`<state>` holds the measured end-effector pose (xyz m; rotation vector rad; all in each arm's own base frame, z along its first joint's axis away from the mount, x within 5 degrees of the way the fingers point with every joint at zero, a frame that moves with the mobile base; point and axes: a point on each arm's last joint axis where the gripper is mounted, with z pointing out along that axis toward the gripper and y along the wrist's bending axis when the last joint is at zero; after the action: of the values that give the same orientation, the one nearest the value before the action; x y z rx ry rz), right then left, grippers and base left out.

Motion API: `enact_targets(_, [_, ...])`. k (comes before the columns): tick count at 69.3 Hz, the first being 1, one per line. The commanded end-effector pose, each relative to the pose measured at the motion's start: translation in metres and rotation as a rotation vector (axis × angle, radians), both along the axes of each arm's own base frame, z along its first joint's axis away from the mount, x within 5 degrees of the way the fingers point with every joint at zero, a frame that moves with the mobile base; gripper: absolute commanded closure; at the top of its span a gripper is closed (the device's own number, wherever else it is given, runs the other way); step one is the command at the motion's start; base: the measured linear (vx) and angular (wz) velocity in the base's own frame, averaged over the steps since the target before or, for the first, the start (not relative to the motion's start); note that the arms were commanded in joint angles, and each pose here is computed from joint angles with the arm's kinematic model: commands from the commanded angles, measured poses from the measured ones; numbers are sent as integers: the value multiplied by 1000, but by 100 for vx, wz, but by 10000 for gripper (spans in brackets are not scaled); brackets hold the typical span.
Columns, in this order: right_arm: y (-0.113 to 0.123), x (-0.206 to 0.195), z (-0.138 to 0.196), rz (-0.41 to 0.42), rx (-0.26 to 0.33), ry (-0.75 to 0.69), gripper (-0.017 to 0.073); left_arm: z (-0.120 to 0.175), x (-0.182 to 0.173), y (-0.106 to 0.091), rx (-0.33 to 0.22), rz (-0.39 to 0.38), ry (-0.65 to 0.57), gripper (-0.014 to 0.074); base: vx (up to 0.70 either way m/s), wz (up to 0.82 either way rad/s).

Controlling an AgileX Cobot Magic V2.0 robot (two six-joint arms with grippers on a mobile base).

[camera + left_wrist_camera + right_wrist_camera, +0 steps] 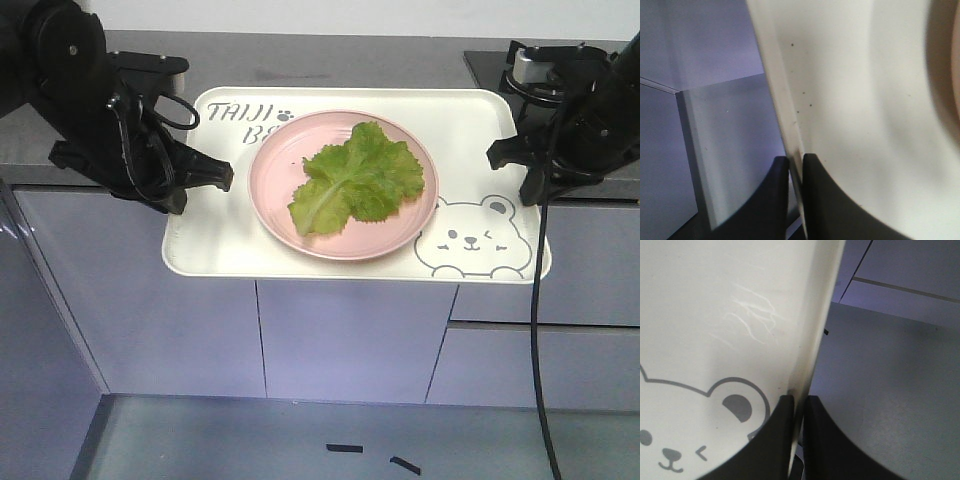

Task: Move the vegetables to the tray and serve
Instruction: 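Drive the base forward carrying the tray with both grippers, then approach another counter holding the tray with both grippers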

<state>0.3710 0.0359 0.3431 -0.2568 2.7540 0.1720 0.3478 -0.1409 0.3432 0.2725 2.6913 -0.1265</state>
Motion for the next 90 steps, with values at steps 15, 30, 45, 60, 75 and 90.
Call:
enact_targets(15, [3, -14, 28, 46, 21, -63, 565, 33, -8, -2, -68, -31, -140, 599, 6, 4])
enact_targets(30, [3, -14, 28, 46, 21, -63, 565, 33, -8, -2, -68, -31, -140, 599, 8, 4])
enact_targets(45, [3, -14, 28, 46, 21, -63, 565, 33, -8, -2, -68, -31, -140, 599, 10, 7])
enact_targets(60, [3, -14, 28, 46, 21, -63, 565, 33, -8, -2, -68, -31, -140, 599, 12, 3])
enact_targets(75, [3, -14, 28, 46, 21, -63, 565, 33, -8, -2, -68, -31, -140, 599, 13, -1])
enact_targets(90, [3, -14, 28, 46, 21, -63, 565, 33, -8, -2, -68, -31, -140, 599, 13, -6])
